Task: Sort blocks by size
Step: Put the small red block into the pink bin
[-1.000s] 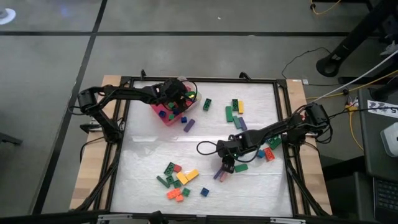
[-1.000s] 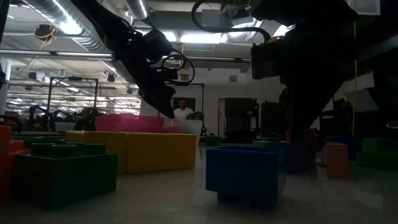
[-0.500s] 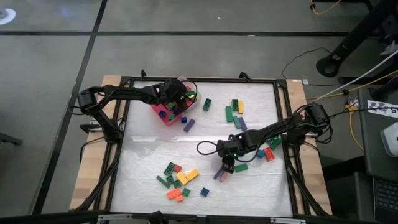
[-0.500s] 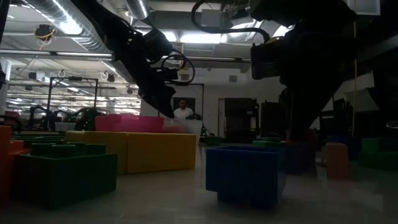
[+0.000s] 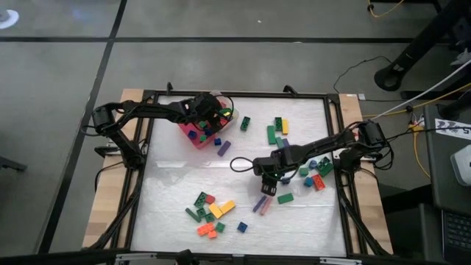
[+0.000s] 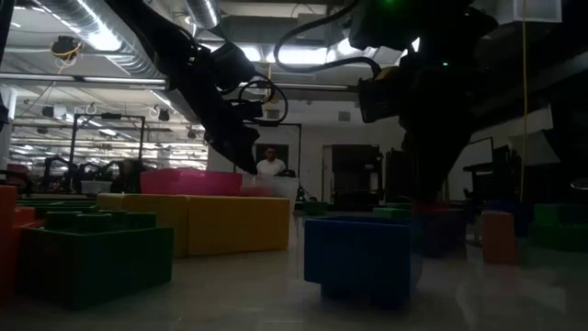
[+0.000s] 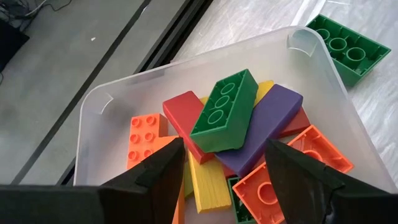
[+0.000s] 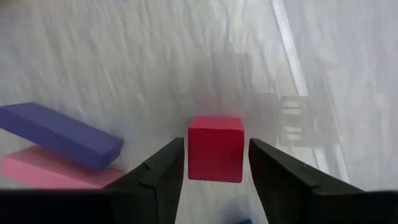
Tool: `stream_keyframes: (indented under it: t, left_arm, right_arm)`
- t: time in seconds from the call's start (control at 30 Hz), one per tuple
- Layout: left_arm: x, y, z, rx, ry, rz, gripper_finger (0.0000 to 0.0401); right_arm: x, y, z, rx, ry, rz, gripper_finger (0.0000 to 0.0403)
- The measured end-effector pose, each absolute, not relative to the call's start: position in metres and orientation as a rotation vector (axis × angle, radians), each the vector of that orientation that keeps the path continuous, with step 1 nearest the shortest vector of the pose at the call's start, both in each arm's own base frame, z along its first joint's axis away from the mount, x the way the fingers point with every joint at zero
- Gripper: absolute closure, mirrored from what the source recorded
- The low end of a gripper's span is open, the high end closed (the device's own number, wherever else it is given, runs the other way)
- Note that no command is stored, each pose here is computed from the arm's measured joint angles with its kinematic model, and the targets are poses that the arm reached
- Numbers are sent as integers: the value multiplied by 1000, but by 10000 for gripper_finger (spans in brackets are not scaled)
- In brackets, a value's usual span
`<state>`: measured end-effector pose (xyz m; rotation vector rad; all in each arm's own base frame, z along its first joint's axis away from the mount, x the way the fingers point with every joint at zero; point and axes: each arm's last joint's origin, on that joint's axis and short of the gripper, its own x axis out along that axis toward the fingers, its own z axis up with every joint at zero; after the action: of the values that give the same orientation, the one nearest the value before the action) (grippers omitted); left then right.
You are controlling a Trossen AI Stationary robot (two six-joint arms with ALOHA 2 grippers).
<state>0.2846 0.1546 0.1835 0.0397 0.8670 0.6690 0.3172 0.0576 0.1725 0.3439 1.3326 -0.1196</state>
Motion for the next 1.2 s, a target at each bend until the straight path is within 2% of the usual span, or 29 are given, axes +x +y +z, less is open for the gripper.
stream_keyframes:
  t: [0.97, 1.2]
  left_arm:
    - [285, 155, 184, 40, 867, 669, 191]
    - [285, 155, 184, 40, 867, 669, 191]
  right_arm:
    - [316, 58, 174, 326, 1327, -138, 223]
    - [316, 56, 174, 266, 1314, -163, 223]
